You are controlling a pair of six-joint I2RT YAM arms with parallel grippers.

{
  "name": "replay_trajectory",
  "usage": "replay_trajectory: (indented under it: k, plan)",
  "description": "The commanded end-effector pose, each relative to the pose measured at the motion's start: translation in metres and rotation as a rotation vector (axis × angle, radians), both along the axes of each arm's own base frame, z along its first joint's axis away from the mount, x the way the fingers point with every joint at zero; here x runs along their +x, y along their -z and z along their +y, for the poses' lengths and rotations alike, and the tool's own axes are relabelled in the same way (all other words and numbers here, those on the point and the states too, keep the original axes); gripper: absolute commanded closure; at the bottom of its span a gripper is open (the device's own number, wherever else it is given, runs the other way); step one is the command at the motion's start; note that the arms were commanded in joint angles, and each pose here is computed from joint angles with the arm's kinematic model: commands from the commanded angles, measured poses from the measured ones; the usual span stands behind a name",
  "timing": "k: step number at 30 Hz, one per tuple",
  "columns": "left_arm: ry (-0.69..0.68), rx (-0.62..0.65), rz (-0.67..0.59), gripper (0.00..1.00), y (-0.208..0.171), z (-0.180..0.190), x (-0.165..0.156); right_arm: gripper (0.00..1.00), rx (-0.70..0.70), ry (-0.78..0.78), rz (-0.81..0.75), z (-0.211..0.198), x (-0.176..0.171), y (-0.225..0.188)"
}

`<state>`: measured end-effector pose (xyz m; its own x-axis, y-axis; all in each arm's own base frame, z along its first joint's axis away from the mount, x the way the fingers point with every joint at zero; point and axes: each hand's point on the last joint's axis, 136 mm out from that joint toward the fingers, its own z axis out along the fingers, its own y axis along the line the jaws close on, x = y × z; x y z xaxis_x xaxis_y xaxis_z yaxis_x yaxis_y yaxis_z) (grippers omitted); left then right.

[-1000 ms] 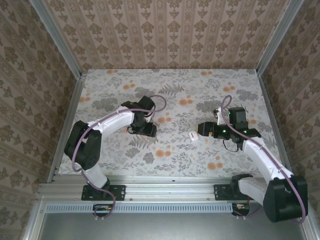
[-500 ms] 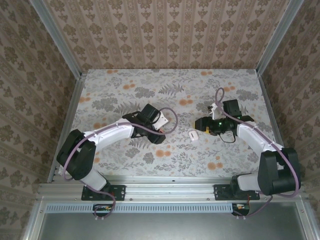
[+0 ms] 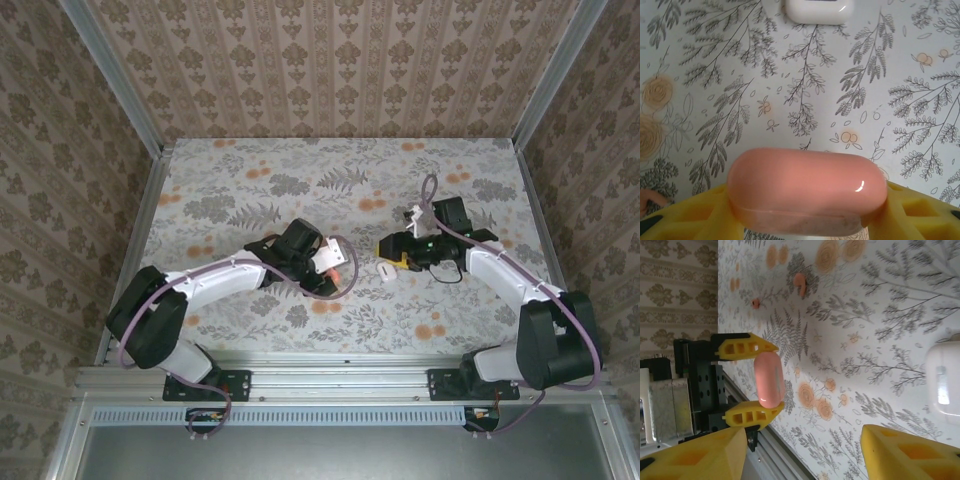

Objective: Insert wireless bluetooth earbuds into charging case

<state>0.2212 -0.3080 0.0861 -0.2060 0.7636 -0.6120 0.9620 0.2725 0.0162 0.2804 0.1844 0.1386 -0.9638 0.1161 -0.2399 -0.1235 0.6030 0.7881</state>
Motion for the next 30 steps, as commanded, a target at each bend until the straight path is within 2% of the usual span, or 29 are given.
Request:
replay_trajectory:
  k: [1,9,30]
  plan:
    - [0.109,-0.061,-0.093,0.56,-0.016,-0.011,-0.006,0.38,0.029,-0.031,-0.016,0.016,-0.005,-0.014]
    - [0.141,-0.115,-0.153,0.57,-0.026,-0.016,-0.013,0.42,0.049,-0.124,-0.007,0.049,-0.016,-0.007]
    - [0.105,-0.157,-0.121,0.6,-0.035,-0.022,-0.012,0.5,0.108,-0.219,0.024,0.09,-0.021,0.008]
